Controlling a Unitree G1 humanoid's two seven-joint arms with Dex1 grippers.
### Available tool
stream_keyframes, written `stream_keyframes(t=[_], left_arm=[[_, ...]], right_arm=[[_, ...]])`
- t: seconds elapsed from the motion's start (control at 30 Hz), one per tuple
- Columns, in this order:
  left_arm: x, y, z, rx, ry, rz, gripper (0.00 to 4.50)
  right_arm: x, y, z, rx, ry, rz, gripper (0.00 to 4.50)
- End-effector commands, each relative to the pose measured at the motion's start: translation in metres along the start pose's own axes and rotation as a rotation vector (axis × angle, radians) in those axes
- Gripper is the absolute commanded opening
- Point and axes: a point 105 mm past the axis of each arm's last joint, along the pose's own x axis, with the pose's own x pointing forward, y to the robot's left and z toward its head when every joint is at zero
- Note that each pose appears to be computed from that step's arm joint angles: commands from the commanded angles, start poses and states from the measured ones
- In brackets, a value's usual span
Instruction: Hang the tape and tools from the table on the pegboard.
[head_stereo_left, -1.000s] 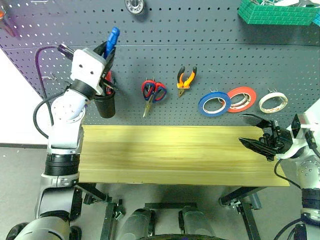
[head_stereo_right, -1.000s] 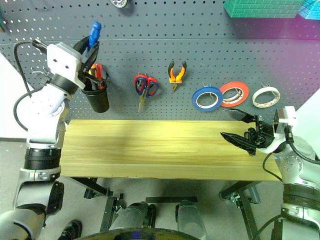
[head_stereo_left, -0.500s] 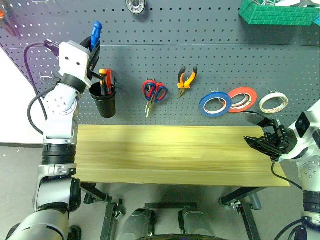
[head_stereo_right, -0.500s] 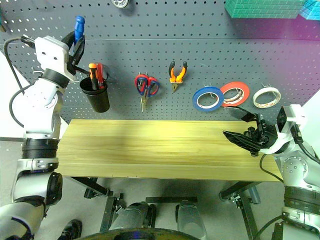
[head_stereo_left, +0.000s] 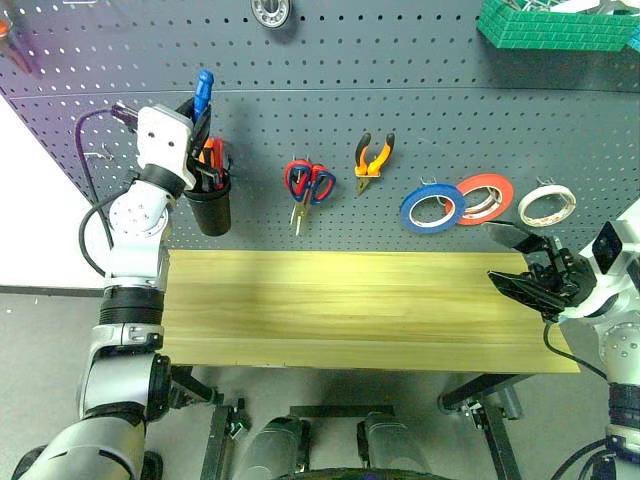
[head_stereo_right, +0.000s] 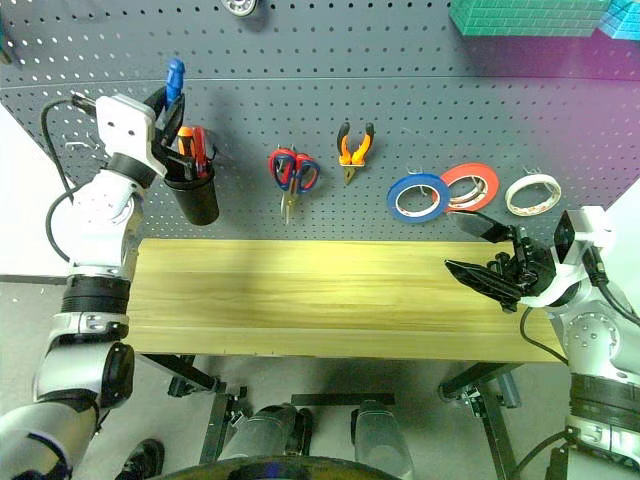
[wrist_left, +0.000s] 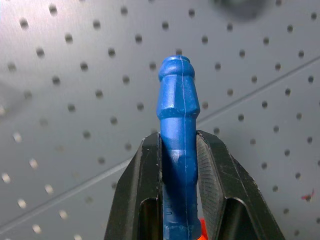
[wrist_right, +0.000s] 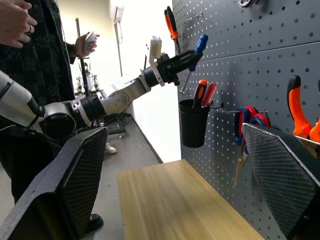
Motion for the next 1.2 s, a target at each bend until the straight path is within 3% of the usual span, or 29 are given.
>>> stream_keyframes(t=[0.03,0.4,1.1,1.2], left_arm=[[0.003,-0.002,0.011,-0.016,-0.072,-0.002,0.57],[-0.01,-0.012,-0.015,-0.055,-0.036,-0.001,0.57],[-0.047,-0.004,-0.053,-0.08,0.109,0.061,0.57],[-0.051,-0.001,-0.057,-0.114,0.122,0.084,1.63]], right_arm=[[0.0,0.002,0.015,-0.06,0.008,0.01,4.5],[-0.004,-0.002,0.017,-0.057,0.044,0.001,4.5],[-0.006,-0.007,0.014,-0.056,0.07,-0.008,4.5],[-0.006,-0.007,0.015,-0.058,0.069,-0.009,4.5]])
